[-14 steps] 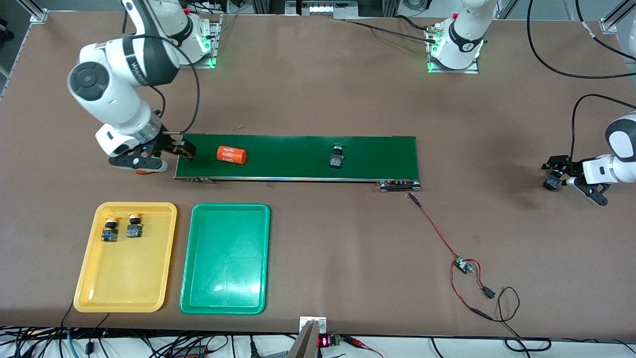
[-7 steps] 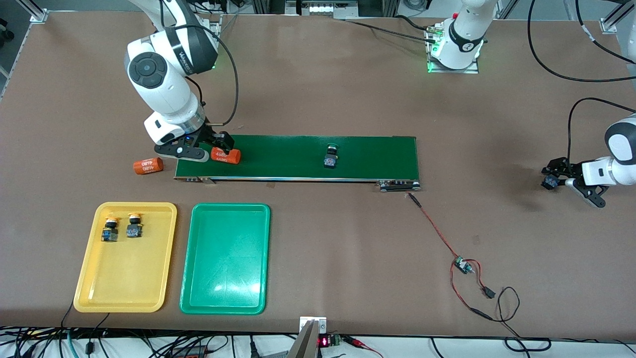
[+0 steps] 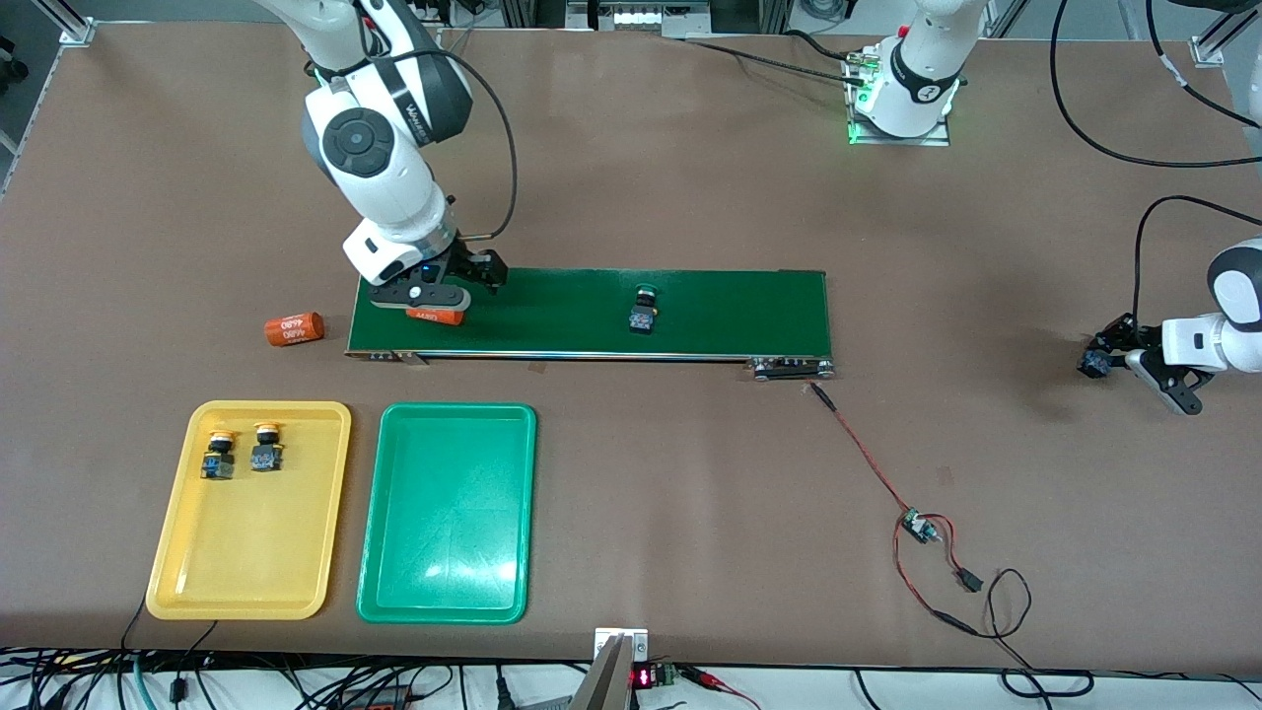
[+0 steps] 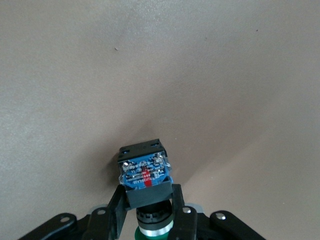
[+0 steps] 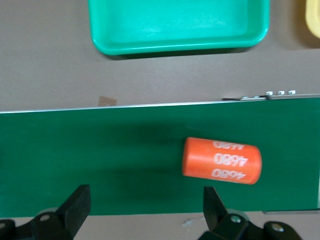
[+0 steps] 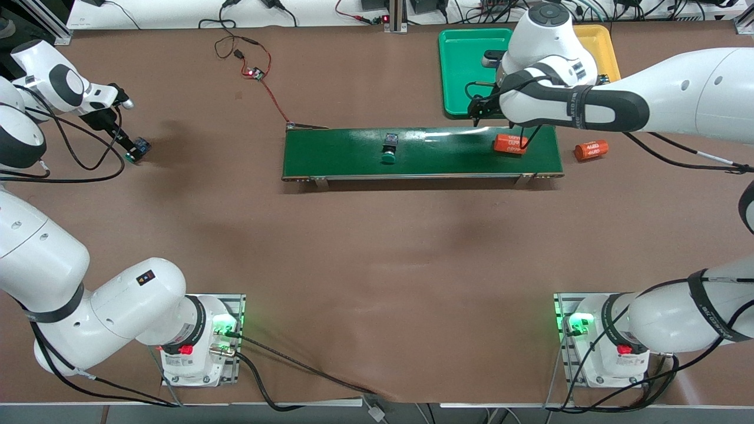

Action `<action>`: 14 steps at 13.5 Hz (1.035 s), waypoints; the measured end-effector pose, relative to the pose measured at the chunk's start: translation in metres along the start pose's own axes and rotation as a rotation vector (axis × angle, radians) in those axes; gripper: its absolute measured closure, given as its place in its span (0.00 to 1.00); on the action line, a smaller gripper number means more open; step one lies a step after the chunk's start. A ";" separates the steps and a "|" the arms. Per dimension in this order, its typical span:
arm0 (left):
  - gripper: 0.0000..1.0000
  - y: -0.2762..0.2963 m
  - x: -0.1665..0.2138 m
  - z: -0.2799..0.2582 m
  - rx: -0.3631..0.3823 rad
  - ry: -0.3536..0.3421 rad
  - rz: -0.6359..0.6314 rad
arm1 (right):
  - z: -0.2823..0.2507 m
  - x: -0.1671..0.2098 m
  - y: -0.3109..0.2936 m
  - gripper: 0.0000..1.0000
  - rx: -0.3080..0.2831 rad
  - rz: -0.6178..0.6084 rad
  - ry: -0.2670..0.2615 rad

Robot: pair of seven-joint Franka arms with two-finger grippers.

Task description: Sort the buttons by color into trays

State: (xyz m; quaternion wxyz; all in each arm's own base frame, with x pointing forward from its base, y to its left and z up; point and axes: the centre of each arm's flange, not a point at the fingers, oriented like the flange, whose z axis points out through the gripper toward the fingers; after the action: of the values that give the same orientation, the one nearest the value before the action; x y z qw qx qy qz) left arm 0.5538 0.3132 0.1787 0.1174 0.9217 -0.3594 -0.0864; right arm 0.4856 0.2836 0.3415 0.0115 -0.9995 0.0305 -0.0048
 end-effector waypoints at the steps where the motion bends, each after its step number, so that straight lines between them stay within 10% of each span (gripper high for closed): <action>1: 0.60 0.002 -0.001 -0.003 -0.017 -0.008 0.000 | 0.002 -0.003 -0.008 0.00 0.002 0.003 0.001; 6: 0.60 0.043 0.033 -0.063 -0.081 -0.066 -0.015 | 0.008 -0.004 -0.043 0.00 -0.010 -0.020 0.025; 14: 0.60 0.218 0.224 -0.099 -0.090 -0.106 -0.221 | 0.028 -0.018 -0.087 0.00 -0.050 0.037 0.051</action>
State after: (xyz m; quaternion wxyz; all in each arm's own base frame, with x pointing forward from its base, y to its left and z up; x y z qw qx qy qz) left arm 0.6003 0.0197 0.3174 0.1293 0.9437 -0.2571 -0.1633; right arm 0.4729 0.3718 0.3153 -0.0144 -0.9982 0.0494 -0.0295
